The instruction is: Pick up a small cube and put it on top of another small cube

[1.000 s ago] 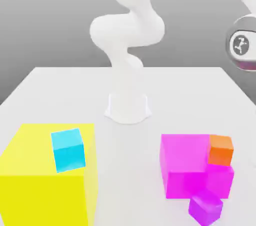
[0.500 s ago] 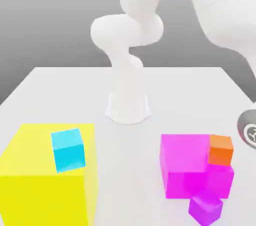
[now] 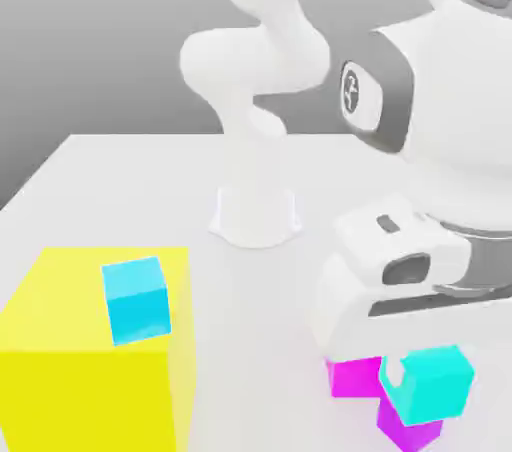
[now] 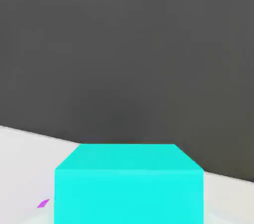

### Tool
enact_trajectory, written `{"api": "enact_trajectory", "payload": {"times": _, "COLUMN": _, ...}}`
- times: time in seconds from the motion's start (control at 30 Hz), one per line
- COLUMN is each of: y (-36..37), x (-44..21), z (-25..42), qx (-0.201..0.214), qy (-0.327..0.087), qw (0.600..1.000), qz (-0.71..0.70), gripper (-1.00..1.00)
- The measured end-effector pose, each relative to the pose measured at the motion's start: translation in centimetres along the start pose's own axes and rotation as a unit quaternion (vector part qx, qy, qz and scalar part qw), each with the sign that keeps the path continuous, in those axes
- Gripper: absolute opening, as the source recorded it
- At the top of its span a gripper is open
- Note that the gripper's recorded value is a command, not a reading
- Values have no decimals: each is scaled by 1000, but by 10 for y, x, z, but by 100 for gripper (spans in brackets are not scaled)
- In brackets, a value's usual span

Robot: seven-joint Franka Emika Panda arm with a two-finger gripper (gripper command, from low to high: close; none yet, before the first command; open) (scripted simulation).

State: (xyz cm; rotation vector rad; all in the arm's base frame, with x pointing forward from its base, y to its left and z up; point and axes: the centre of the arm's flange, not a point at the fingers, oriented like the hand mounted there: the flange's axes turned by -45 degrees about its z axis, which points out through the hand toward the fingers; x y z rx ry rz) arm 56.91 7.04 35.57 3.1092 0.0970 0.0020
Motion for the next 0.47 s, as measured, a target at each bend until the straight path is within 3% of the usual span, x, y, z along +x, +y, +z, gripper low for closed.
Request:
{"api": "enact_trajectory", "payload": {"times": 0.17, "y": 166, "x": -53, "z": -70, "qx": 10, "qy": -3, "qw": 982, "qz": 189, "gripper": -100}}
{"api": "enact_trajectory", "payload": {"times": 0.23, "y": 179, "x": -70, "z": -80, "qx": 16, "qy": -3, "qw": 977, "qz": 215, "gripper": -100}}
{"api": "enact_trajectory", "payload": {"times": 0.33, "y": 178, "x": -74, "z": -42, "qx": 18, "qy": -3, "qw": 976, "qz": 218, "gripper": -100}}
{"api": "enact_trajectory", "payload": {"times": 0.37, "y": 178, "x": -74, "z": -34, "qx": 18, "qy": -3, "qw": 976, "qz": 218, "gripper": 100}}
{"api": "enact_trajectory", "payload": {"times": 0.47, "y": 178, "x": -74, "z": -34, "qx": 18, "qy": -3, "qw": 976, "qz": 218, "gripper": 100}}
